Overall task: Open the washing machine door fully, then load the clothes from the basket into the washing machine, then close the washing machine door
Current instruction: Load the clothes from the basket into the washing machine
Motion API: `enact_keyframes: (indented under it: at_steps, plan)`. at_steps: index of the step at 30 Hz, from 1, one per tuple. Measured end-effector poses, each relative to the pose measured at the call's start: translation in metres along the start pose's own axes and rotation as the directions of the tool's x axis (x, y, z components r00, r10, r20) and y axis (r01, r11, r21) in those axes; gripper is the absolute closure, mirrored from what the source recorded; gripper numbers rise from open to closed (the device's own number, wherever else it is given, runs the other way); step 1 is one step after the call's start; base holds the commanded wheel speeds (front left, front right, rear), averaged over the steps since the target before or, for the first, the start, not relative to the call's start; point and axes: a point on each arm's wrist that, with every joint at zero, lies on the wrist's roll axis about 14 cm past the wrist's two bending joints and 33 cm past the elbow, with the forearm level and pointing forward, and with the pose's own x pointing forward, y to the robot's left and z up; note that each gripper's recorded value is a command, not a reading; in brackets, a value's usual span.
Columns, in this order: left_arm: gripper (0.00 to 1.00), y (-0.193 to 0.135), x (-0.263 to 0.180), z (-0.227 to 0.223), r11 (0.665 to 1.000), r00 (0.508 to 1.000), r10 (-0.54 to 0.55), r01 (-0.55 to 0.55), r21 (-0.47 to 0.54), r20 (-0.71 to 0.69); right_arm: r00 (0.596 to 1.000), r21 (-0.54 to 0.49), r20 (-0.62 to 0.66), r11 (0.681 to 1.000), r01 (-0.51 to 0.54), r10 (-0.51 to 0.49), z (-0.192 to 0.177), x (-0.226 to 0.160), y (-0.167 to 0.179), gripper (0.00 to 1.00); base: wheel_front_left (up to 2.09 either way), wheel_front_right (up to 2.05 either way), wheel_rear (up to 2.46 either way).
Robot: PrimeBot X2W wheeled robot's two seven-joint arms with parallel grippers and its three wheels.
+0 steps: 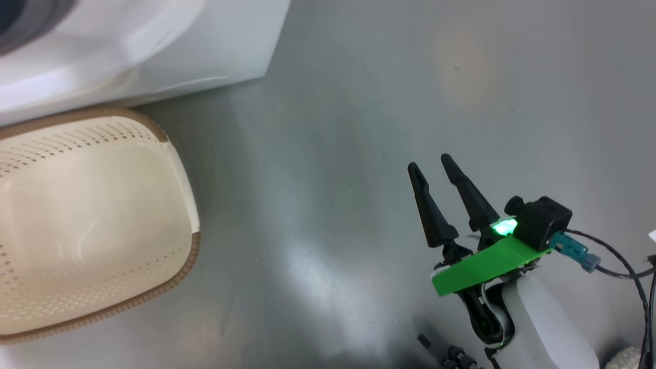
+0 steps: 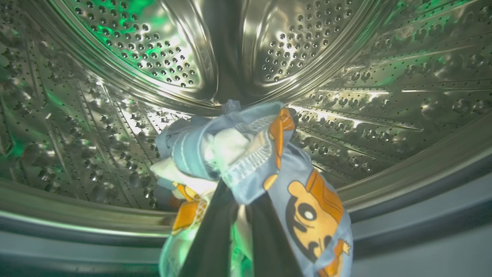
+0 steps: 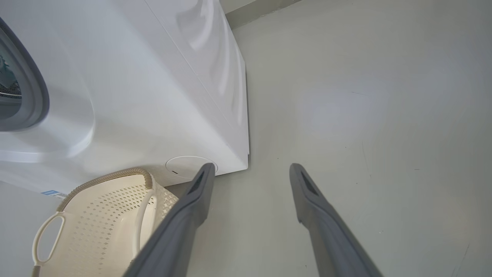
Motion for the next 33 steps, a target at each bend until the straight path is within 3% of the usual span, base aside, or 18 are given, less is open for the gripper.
enact_keyframes:
  at_steps: [21, 33]
  plan:
    - [1.0, 0.021, 0.068, 0.015, 0.998, 0.98, -0.002, -0.01, 0.06, 0.198, 0.997, 0.003, -0.071, 0.999, 0.035, -0.034, -0.032, 0.02, -0.021, 0.0, 0.0, 0.0, 0.0]
    - [1.0, 0.012, 0.098, 0.013, 0.999, 0.969, -0.024, 0.017, 0.032, 0.245, 0.992, 0.009, -0.113, 0.998, 0.061, -0.059, -0.047, 0.017, -0.03, 0.0, 0.0, 0.0, 0.0]
